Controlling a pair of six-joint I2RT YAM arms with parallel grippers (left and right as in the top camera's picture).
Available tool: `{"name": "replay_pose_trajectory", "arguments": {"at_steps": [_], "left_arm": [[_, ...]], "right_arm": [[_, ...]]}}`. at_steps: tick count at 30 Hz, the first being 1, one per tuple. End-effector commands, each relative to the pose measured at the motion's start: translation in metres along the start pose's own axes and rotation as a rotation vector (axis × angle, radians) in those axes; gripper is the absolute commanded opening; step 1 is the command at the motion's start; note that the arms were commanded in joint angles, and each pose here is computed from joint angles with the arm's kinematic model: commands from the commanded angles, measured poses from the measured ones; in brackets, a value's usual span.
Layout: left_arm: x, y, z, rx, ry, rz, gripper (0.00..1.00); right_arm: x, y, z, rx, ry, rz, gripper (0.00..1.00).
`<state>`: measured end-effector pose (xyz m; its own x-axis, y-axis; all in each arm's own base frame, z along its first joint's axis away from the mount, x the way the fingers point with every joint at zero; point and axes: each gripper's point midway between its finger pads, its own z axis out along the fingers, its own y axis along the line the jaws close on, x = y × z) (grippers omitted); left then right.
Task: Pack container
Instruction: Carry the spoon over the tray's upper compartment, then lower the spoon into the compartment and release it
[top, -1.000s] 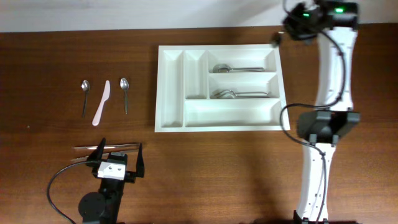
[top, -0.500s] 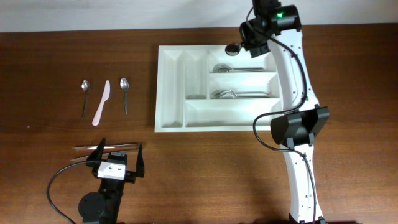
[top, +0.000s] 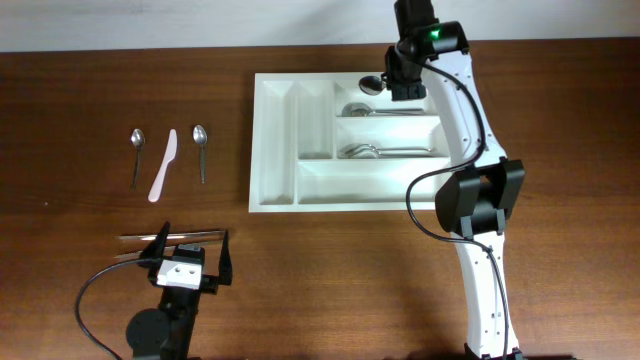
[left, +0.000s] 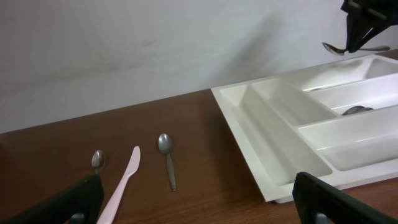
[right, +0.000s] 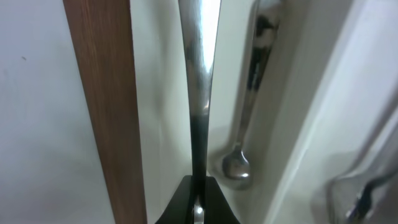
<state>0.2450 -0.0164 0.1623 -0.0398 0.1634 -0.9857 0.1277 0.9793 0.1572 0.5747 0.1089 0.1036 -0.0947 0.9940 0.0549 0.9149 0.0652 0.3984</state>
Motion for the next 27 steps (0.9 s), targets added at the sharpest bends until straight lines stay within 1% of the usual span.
{"name": "replay_pose_trajectory", "arguments": {"at_steps": [1, 8, 10, 18, 19, 21, 22, 23, 24, 25, 26, 27], "left_arm": [[0.002, 0.003, 0.0, -0.014, 0.002, 0.012, 0.99], [0.002, 0.003, 0.0, -0.014, 0.002, 0.012, 0.99], [0.002, 0.003, 0.0, -0.014, 0.002, 0.012, 0.99], [0.002, 0.003, 0.0, -0.014, 0.002, 0.012, 0.99], [0.002, 0.003, 0.0, -0.014, 0.002, 0.012, 0.99], [0.002, 0.003, 0.0, -0.014, 0.002, 0.012, 0.99], [0.002, 0.003, 0.0, -0.014, 0.002, 0.012, 0.99], [0.002, 0.003, 0.0, -0.014, 0.002, 0.012, 0.99], [0.002, 0.003, 0.0, -0.014, 0.002, 0.012, 0.99], [0.002, 0.003, 0.0, -0.014, 0.002, 0.012, 0.99], [0.002, 0.003, 0.0, -0.014, 0.002, 0.012, 0.99], [0.002, 0.003, 0.0, -0.014, 0.002, 0.012, 0.99]], "right_arm": [[-0.003, -0.004, 0.006, 0.012, -0.017, 0.014, 0.04], [-0.003, -0.005, 0.01, 0.015, -0.018, 0.014, 0.06], [-0.003, -0.004, 0.01, 0.01, -0.017, 0.015, 0.09], [-0.003, -0.003, 0.01, 0.007, -0.017, 0.006, 0.14], [-0.003, -0.002, 0.01, 0.003, -0.017, -0.002, 0.16], [-0.003, 0.007, 0.01, -0.033, -0.015, -0.074, 0.26], [-0.004, 0.014, 0.01, -0.059, -0.016, -0.124, 0.36], [-0.006, 0.023, 0.009, -0.096, -0.02, -0.188, 0.47], [-0.009, 0.032, 0.007, -0.13, -0.024, -0.252, 0.63], [-0.012, 0.041, 0.003, -0.163, -0.027, -0.314, 0.86], [-0.018, 0.051, -0.003, -0.202, -0.034, -0.383, 0.99], [-0.026, 0.06, -0.01, -0.232, -0.049, -0.437, 0.99]]}}
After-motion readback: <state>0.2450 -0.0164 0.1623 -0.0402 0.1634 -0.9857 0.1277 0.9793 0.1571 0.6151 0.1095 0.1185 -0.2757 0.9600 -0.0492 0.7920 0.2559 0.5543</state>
